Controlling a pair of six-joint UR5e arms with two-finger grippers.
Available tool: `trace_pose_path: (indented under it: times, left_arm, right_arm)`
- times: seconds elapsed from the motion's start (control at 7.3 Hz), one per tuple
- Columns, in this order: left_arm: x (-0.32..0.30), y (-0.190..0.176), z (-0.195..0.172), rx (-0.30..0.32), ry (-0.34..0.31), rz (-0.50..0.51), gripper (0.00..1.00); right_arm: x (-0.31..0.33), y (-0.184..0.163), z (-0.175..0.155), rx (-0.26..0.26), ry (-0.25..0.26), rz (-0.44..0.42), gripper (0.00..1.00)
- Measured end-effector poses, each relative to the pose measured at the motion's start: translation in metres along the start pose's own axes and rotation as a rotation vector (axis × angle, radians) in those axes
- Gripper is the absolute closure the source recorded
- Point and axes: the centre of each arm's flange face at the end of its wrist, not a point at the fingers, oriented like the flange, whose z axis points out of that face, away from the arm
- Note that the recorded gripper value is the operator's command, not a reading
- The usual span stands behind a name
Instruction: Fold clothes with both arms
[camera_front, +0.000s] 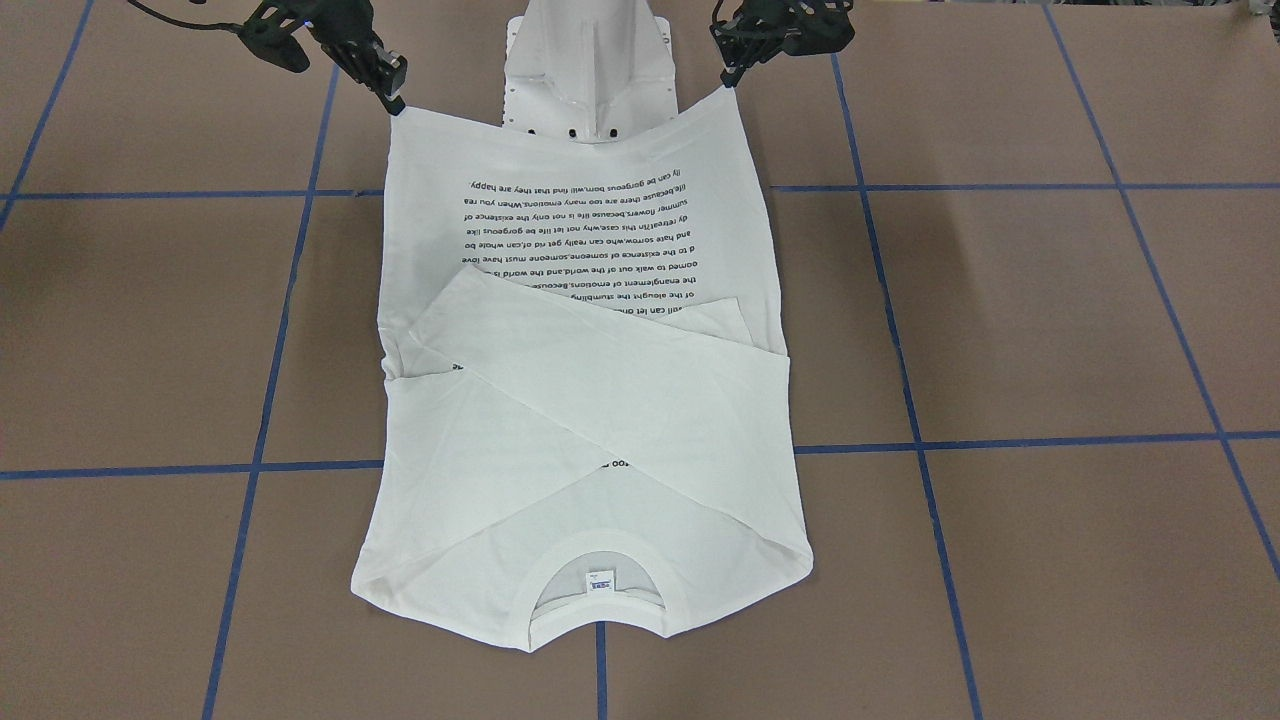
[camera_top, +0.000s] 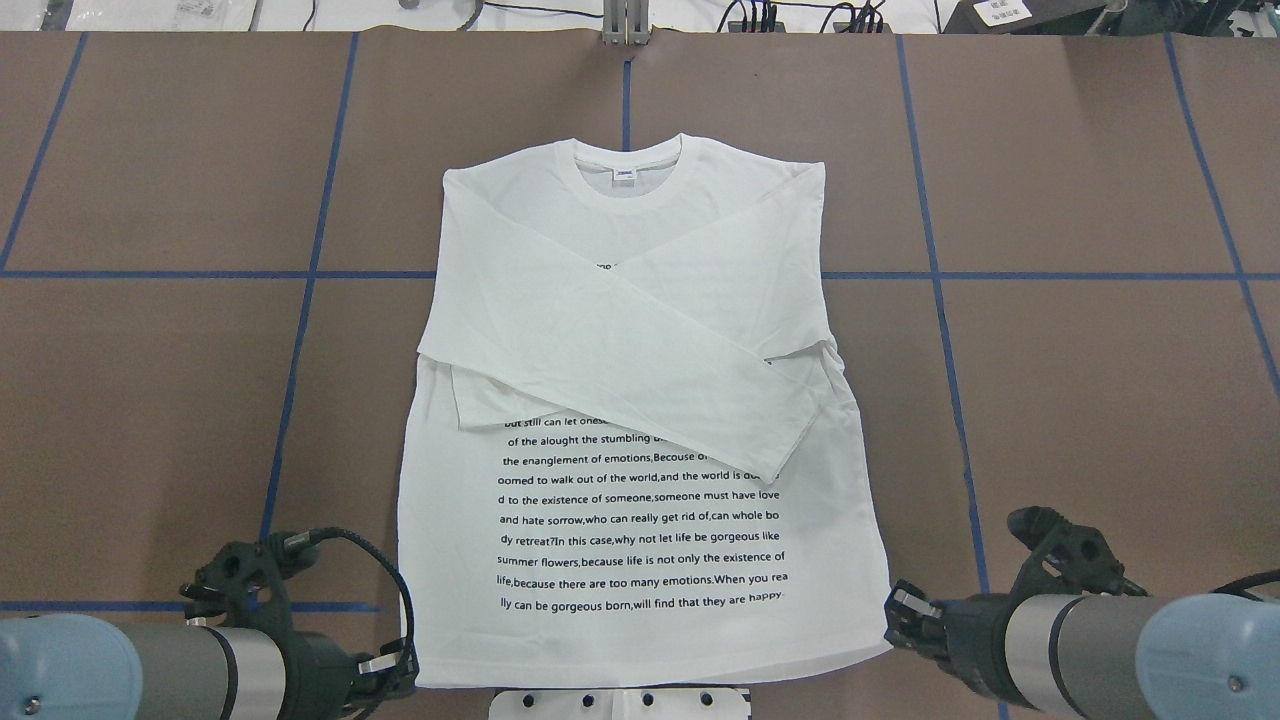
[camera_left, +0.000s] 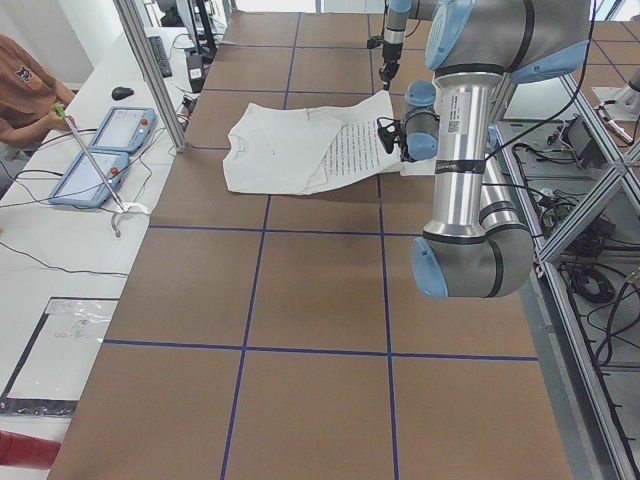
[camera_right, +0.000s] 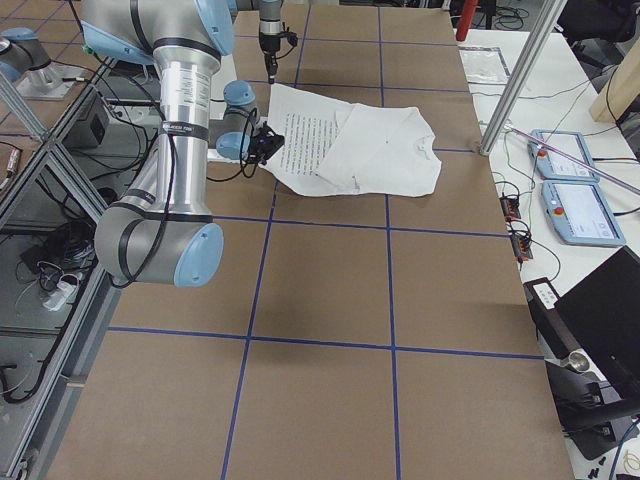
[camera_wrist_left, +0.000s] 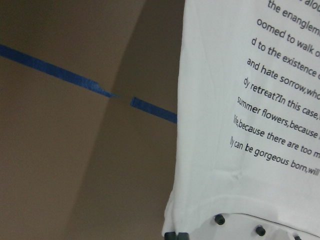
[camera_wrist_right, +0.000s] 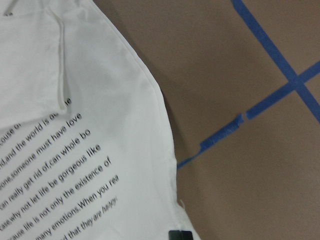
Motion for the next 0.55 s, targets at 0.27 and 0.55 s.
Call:
trace_pose_path:
  times: [0.27,0.55]
  left_arm:
    - [0.026,-0.028,-0.029,0.058,0.085,0.063,1.0]
    - [0.046,-0.071,-0.045,0.162,0.128,0.136,1.0]
  right_arm:
    - [-0.024,-0.038,-0.014,0.061,-0.031,0.043,1.0]
    - [-0.082,-0.05,-0.018,0.136,-0.009,-0.016,1.0]
